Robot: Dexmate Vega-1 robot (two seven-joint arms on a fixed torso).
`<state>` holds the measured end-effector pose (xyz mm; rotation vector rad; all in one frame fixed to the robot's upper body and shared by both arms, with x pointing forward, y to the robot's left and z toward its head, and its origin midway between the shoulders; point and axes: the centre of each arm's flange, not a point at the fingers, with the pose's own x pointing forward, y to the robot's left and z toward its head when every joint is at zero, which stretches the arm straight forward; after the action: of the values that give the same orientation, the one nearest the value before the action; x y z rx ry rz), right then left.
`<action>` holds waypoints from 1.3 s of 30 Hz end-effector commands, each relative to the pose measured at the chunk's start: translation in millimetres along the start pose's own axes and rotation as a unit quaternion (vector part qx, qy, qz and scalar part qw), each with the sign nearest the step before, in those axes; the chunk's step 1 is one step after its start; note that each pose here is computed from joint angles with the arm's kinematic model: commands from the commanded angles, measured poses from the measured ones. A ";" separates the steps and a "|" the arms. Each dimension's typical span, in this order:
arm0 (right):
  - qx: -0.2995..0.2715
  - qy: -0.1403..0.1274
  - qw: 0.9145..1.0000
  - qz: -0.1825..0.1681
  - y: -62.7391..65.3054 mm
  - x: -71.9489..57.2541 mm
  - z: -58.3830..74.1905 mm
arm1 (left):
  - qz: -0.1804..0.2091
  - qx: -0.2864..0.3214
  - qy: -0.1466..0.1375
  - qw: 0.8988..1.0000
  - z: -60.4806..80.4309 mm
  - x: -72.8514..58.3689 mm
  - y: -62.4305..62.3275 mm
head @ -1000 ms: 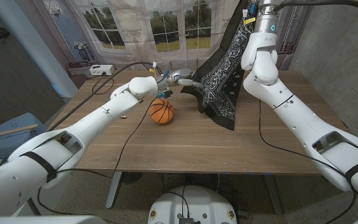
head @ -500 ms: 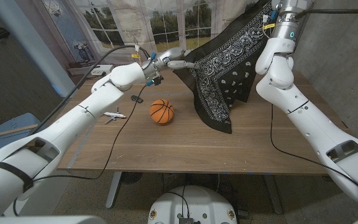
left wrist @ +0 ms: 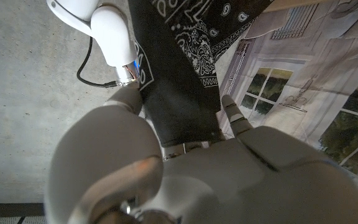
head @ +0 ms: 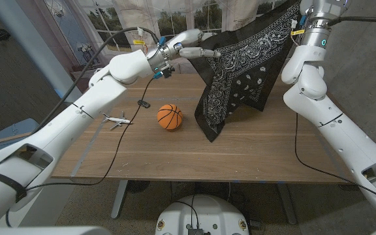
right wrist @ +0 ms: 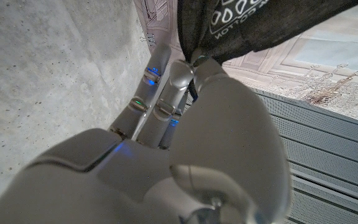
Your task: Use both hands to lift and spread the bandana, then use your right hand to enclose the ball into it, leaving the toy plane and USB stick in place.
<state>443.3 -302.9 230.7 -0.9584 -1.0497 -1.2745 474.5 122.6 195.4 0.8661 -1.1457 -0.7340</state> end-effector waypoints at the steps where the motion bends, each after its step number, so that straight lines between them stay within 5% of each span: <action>1: 0.025 -0.002 1.000 -0.016 -33.2 -3.2 -29.0 | -0.006 0.020 -0.063 0.998 73.2 14.7 3.4; 8: 0.044 -0.006 0.999 -0.028 -55.1 -0.8 -35.9 | 0.001 0.054 -0.074 0.996 107.5 22.7 4.3; 17: 0.063 -0.044 0.996 -0.037 -74.4 2.8 -19.6 | 0.027 0.081 -0.079 0.993 141.5 17.7 10.7; 31: 0.109 -0.129 0.985 -0.015 -84.3 -5.8 23.1 | 0.130 0.115 -0.042 0.984 171.3 -34.1 19.6; 39: 0.128 -0.158 0.979 0.014 -81.9 -11.8 49.2 | 0.187 0.124 -0.008 0.974 176.2 -69.5 23.8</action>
<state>362.3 -294.7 229.3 -0.9339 -1.3368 -1.0994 322.6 120.0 233.3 0.8503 -1.3844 -0.4758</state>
